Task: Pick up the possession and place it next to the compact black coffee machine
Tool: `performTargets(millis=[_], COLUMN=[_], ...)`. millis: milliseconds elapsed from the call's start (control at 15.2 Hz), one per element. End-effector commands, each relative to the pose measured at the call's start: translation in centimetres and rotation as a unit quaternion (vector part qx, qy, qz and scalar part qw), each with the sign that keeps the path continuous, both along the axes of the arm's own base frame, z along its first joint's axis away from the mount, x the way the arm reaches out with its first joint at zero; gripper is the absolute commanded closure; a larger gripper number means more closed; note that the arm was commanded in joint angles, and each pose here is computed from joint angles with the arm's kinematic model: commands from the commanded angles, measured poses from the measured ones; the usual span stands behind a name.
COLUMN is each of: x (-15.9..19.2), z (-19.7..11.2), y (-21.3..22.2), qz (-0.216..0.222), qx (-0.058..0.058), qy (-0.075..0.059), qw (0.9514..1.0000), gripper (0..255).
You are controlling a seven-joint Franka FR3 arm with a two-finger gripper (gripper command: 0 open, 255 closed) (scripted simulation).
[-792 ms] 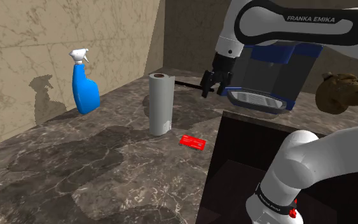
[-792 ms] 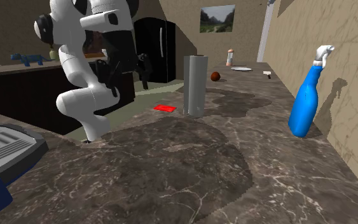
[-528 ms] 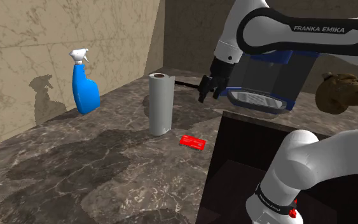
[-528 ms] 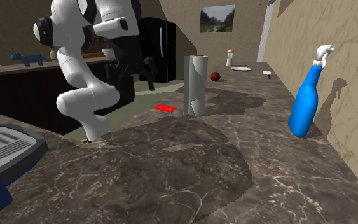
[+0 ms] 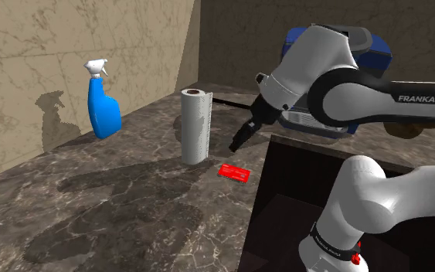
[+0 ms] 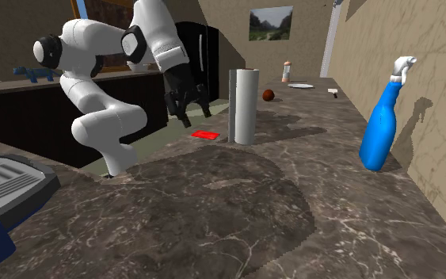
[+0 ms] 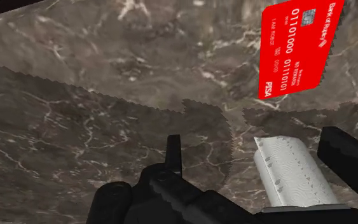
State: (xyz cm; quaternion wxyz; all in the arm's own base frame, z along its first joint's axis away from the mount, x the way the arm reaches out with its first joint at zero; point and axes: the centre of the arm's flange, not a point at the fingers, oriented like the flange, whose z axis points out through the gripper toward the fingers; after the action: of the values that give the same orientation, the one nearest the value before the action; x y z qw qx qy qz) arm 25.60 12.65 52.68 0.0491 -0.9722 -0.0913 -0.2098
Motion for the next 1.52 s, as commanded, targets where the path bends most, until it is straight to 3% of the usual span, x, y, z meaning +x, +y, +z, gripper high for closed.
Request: performTargets(millis=[0,132,198,726,1188,1254,1452], x=[-1.4,-2.9,-3.4,-1.4,-1.4,-1.4,-1.3], z=[-1.4,-3.0,-3.6,-6.9,-6.9,-6.9,-7.0], y=[1.8,3.6,4.1,5.0,5.0,5.0,5.0], qz=[0.035,0.07,0.081,0.081,0.081,0.081,0.081], qx=[-0.001,-0.003,-0.004,-0.004,-0.004,-0.004,-0.004], qy=[-0.036,-0.07,-0.08,-0.08,-0.08,-0.08,-0.08], qw=[0.9987,0.9951,0.9935,0.9935,0.9935,0.9935,0.9935], gripper=[0,0,0,0,0,255,255])
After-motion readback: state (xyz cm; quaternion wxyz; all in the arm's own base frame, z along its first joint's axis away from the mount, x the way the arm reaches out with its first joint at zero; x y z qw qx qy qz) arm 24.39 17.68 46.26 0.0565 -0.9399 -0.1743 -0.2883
